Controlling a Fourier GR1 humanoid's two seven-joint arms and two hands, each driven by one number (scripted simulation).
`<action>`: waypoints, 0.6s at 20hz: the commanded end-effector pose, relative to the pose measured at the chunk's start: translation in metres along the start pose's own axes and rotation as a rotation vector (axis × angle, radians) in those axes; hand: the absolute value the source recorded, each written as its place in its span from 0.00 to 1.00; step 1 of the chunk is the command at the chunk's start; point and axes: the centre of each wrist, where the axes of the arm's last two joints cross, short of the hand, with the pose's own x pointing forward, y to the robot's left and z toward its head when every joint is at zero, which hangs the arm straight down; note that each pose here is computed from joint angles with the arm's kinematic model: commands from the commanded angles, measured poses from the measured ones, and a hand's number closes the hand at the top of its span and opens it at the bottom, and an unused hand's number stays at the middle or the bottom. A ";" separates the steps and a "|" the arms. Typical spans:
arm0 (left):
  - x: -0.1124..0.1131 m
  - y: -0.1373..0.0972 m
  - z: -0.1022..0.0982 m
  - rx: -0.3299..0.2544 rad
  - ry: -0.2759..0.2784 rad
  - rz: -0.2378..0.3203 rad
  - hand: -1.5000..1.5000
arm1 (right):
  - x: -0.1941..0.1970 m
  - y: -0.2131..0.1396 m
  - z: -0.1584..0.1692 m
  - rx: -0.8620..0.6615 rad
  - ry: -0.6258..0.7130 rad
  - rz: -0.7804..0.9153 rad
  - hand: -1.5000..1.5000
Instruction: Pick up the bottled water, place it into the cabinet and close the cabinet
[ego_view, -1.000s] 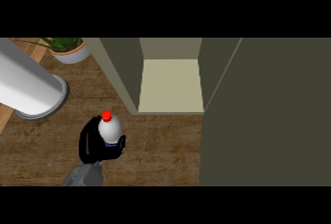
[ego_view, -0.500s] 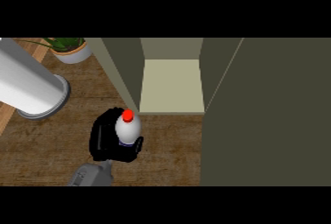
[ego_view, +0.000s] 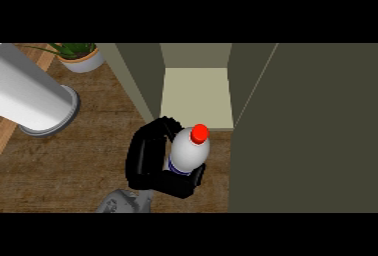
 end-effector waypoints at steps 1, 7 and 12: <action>0.013 -0.039 -0.005 -0.010 0.007 -0.026 1.00 | 0.019 0.002 -0.010 0.004 -0.062 -0.038 0.00; 0.029 -0.067 -0.048 0.037 -0.028 -0.084 1.00 | 0.020 -0.002 -0.012 0.001 -0.070 -0.006 0.00; 0.024 -0.078 -0.075 0.098 -0.036 -0.163 1.00 | 0.023 -0.002 -0.012 -0.007 -0.082 -0.006 0.00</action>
